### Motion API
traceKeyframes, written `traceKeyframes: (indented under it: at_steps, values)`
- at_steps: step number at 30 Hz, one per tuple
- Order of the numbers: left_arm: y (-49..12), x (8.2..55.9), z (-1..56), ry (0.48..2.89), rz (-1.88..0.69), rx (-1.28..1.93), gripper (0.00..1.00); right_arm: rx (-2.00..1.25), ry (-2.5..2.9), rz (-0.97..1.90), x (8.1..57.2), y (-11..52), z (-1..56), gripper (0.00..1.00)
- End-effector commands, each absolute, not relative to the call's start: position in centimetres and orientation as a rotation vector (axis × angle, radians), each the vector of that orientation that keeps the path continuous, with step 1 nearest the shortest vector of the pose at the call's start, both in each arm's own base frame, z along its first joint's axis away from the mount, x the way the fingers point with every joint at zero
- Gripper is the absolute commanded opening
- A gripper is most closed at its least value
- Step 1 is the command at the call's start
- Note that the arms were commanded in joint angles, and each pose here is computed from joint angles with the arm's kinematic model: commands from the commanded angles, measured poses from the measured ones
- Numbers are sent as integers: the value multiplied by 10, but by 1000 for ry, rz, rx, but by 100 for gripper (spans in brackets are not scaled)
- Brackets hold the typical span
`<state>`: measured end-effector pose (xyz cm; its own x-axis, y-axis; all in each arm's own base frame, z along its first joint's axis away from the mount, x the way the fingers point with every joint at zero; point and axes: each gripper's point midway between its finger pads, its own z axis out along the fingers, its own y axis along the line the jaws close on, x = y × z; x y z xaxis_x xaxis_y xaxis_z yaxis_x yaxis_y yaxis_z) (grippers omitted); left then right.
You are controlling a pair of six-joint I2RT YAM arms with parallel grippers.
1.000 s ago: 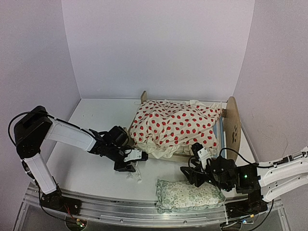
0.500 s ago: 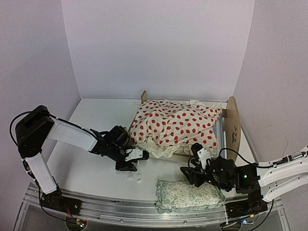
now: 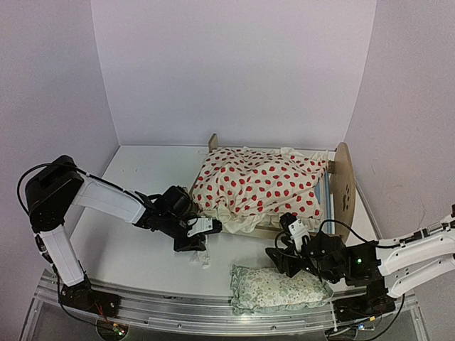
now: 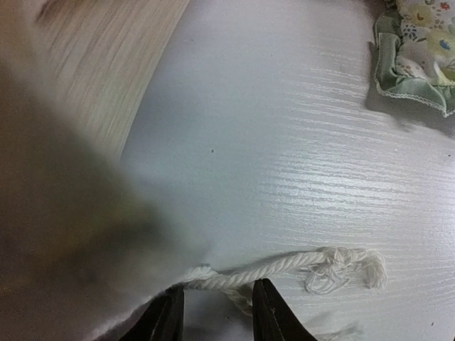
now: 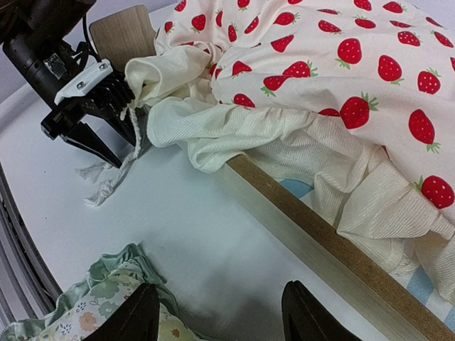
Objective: Set up the pet bed
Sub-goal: Tie the left ropes of the mattress closest to the robot on the bed frame.
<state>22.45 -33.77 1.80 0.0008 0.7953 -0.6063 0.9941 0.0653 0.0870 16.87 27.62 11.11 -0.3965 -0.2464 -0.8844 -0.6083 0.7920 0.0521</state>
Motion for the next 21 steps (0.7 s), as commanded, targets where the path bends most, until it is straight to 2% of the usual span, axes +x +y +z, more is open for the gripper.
traceKeyframes:
  at_steps: [1, 4, 6, 12, 14, 21]
  values:
    - [-345, 236, 18, 1860, -515, 1736, 36, -607, 1949, 478, 173, 286, 130, 59]
    - [-346, 232, 15, 1863, -526, 1757, 38, -608, 1951, 478, 173, 288, 130, 59]
    - [-346, 229, 14, 1857, -520, 1773, 37, -607, 1953, 478, 174, 288, 130, 59]
    - [-337, 233, 6, 1880, -445, 1773, 5, -605, 1952, 479, 174, 289, 131, 59]
    - [-335, 232, 6, 1879, -439, 1773, 0, -605, 1952, 480, 174, 290, 131, 59]
    - [-337, 230, 31, 1822, -466, 1714, 0, -627, 1963, 515, 172, 303, 134, 59]
